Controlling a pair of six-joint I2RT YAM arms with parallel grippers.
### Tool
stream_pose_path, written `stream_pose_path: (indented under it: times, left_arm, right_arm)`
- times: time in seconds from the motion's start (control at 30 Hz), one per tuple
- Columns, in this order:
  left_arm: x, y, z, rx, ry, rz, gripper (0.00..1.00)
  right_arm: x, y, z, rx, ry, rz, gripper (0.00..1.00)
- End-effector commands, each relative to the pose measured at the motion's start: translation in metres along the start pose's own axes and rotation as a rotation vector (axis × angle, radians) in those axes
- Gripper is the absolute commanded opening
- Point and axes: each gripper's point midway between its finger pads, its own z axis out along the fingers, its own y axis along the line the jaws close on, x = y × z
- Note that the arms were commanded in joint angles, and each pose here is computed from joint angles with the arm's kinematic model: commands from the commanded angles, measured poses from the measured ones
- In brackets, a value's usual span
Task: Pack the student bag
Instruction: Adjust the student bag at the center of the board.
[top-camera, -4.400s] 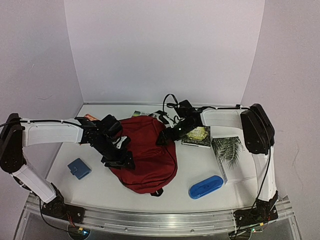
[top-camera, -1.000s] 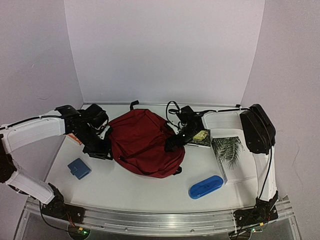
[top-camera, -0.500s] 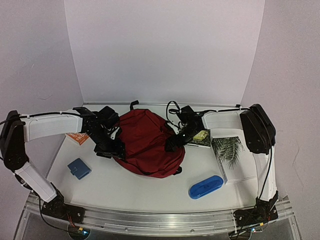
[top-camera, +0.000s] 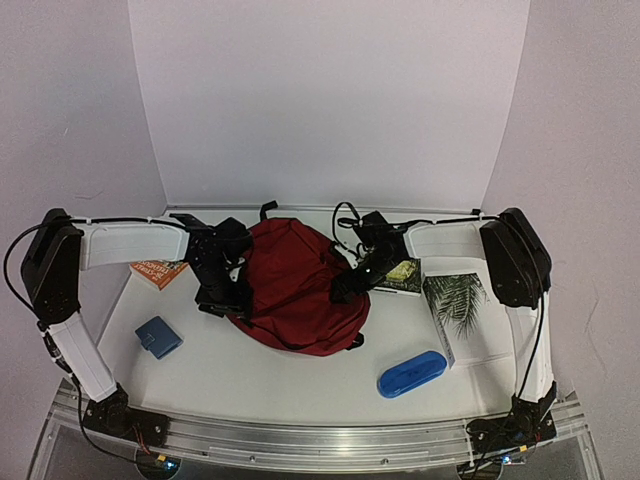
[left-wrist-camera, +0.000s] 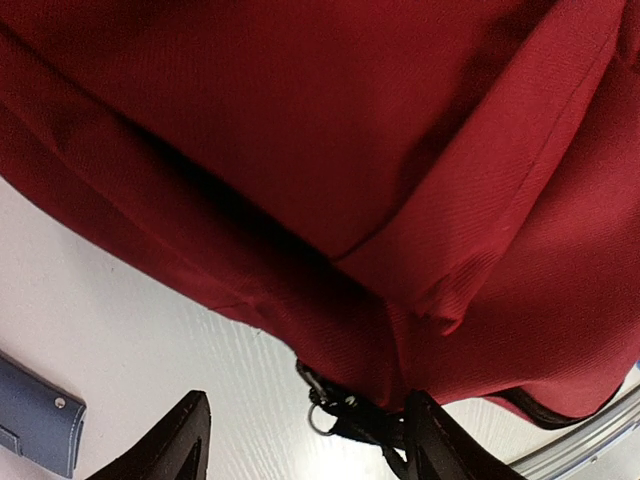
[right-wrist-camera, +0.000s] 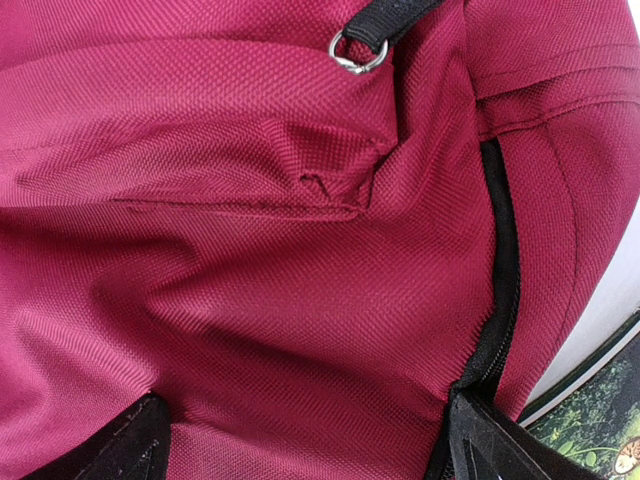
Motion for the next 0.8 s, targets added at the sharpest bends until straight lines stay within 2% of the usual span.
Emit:
stream_pose_path:
  times: [0.0, 0.17, 0.3, 0.37, 0.57, 0.77]
  left_arm:
    - [0.032, 0.026, -0.008, -0.073, 0.047, -0.025, 0.62]
    - [0.05, 0.054, -0.023, -0.15, 0.039, -0.091, 0.58]
    - [0.047, 0.069, -0.038, -0.172, -0.009, -0.137, 0.55]
    - [0.039, 0.057, -0.046, -0.1, -0.053, -0.119, 0.54]
    - [0.011, -0.009, -0.067, 0.269, -0.187, 0.001, 0.57]
    - [0.0, -0.025, -0.046, 0.305, -0.128, 0.029, 0.6]
  right_arm:
    - [0.02, -0.02, 0.008, 0.067, 0.065, 0.024, 0.96]
    - [0.022, -0.029, 0.007, 0.084, 0.068, 0.026, 0.96]
    - [0.021, -0.03, 0.005, 0.087, 0.064, 0.02, 0.96]
    - [0.019, -0.027, 0.002, 0.072, 0.056, 0.018, 0.96]
    - [0.013, -0.013, -0.01, 0.007, 0.029, 0.017, 0.96]
    - [0.013, -0.011, -0.013, 0.001, 0.026, 0.018, 0.95]
